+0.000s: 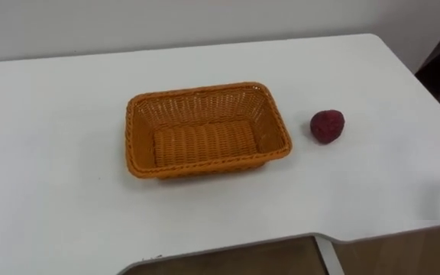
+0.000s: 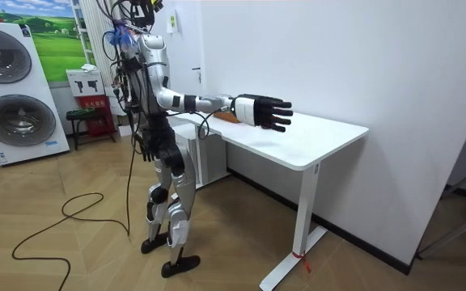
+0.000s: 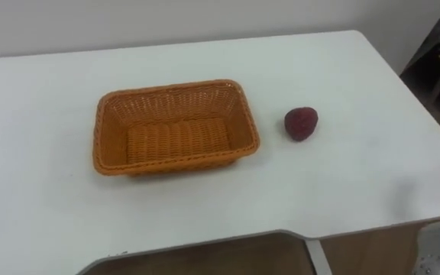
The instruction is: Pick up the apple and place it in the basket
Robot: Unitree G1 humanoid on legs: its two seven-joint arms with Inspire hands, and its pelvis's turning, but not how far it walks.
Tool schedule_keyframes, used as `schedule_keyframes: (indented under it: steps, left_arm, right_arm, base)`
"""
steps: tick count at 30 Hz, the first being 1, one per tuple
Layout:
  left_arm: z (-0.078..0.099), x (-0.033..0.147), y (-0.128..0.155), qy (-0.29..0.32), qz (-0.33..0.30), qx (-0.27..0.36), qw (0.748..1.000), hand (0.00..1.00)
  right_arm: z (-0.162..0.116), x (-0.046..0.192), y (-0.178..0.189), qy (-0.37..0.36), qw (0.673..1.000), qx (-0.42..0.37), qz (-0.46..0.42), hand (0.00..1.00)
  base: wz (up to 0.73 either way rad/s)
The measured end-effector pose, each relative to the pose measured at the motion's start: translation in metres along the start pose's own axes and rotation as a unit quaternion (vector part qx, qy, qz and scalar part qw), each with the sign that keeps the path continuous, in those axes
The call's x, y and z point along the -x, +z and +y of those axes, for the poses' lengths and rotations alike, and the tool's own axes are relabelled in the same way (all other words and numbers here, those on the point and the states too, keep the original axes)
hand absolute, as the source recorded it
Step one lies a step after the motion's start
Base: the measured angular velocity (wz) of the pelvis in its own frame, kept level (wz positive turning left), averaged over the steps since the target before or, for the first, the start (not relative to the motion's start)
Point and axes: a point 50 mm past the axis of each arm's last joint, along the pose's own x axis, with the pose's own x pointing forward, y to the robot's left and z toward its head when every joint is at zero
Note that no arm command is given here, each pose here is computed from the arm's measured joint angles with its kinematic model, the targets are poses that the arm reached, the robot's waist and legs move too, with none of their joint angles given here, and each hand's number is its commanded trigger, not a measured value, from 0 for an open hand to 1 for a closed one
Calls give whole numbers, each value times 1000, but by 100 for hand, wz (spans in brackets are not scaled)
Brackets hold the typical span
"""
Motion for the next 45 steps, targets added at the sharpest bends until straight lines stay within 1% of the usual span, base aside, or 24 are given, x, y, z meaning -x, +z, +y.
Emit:
schedule_keyframes:
  steps: [5, 11, 13, 15, 18, 22, 28, 36, 45]
  left_arm:
    - [-3, 0, -1, -10, 1, -9, 1000, 0]
    - [0, 0, 4, -25, -8, -13, 1000, 0]
    - [1, -1, 7, -24, -14, -26, 999, 0]
    - [1, -1, 10, -23, -20, -43, 999, 0]
    - [2, -1, 13, -23, -26, -51, 998, 0]
    - [-1, -1, 13, -39, -20, -68, 997, 0]
    - [0, -1, 15, -47, -17, -70, 996, 0]
    - [1, -2, 14, -51, -12, -69, 996, 0]
    - [2, -2, 12, -53, -2, -69, 996, 0]
  right_arm:
    - [24, 11, -1, 85, 996, 5, 2, 0]
    - [40, 19, -2, 186, 982, 37, -15, 0]
    - [47, 23, -6, 222, 974, 52, -14, 0]
    - [57, 26, -12, 271, 958, 89, -11, 0]
    - [65, 32, -23, 325, 937, 131, 2, 0]
    - [77, 41, -25, 376, 916, 137, 10, 0]
    - [88, 45, -25, 419, 897, 138, 20, 0]
    - [90, 41, -38, 438, 884, 157, 50, 0]
    - [102, 27, -40, 441, 876, 186, 66, 0]
  base:
    - [0]
    - [8]
    - [0]
    - [0]
    - [7]
    - [14]
    - [11]
    - [0]
    - [0]
